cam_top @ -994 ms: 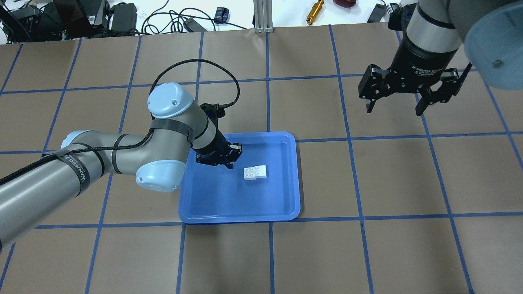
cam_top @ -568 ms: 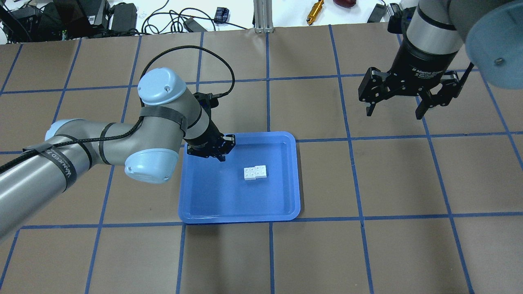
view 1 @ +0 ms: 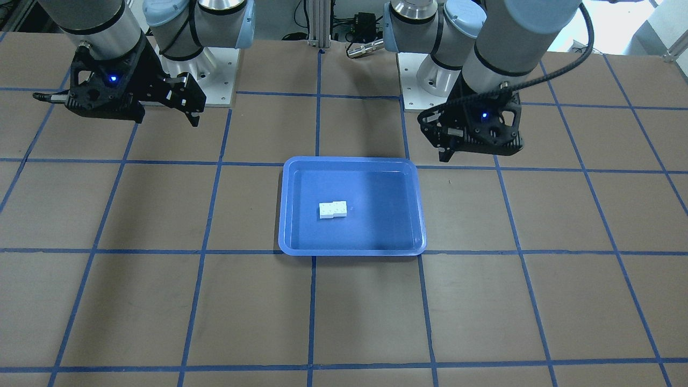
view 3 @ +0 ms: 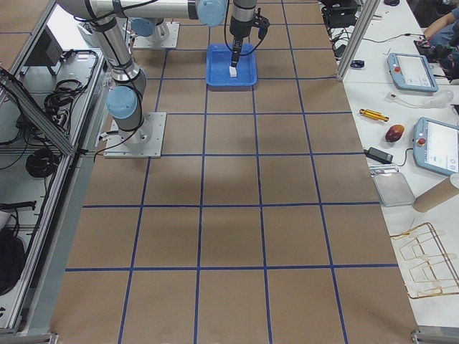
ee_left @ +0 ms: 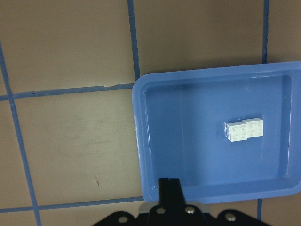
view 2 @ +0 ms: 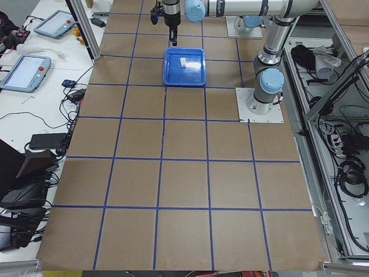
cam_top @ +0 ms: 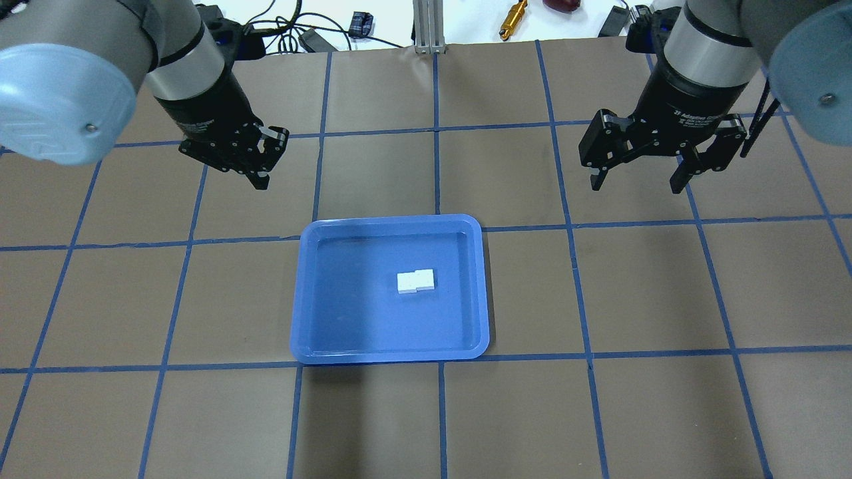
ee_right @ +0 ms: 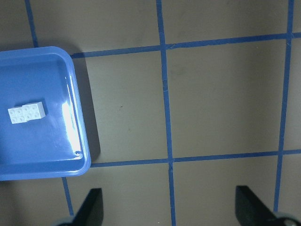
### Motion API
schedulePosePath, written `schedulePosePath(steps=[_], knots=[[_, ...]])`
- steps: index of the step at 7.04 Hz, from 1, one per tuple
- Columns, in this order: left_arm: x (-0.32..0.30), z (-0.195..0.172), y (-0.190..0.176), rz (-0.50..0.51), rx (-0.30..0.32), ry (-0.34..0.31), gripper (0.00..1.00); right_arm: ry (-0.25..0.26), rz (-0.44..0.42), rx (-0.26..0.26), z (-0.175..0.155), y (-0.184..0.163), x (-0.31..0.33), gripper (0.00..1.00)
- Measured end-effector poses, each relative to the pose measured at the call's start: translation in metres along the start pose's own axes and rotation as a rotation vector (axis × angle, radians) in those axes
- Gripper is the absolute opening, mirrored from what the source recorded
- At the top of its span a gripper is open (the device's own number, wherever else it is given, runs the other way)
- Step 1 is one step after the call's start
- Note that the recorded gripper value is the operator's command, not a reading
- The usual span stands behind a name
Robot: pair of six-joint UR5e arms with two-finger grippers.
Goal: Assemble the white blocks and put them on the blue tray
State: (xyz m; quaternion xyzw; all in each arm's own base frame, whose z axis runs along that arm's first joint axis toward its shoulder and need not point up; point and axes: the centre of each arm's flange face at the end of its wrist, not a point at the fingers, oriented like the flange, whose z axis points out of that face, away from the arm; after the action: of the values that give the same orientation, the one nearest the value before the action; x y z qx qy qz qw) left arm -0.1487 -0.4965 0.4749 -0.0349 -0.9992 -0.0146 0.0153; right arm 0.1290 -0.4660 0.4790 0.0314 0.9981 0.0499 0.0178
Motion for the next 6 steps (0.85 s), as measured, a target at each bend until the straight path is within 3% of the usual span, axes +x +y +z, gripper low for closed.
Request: schedulePosePath(steps=[1, 2, 6], knots=[[-0.002, -0.022, 0.013, 0.001, 0.022, -0.001, 0.71, 0.001, -0.009, 0.005, -0.001, 0.0, 0.0, 1.0], [-0.008, -0.035, 0.021, 0.002, 0.036, 0.0, 1.0, 0.003, -0.01, 0.008, -0.002, 0.001, 0.0, 1.0], [-0.03, -0.043, 0.022, 0.017, 0.05, -0.001, 1.0, 0.007, -0.01, 0.01, -0.003, 0.002, 0.0, 1.0]])
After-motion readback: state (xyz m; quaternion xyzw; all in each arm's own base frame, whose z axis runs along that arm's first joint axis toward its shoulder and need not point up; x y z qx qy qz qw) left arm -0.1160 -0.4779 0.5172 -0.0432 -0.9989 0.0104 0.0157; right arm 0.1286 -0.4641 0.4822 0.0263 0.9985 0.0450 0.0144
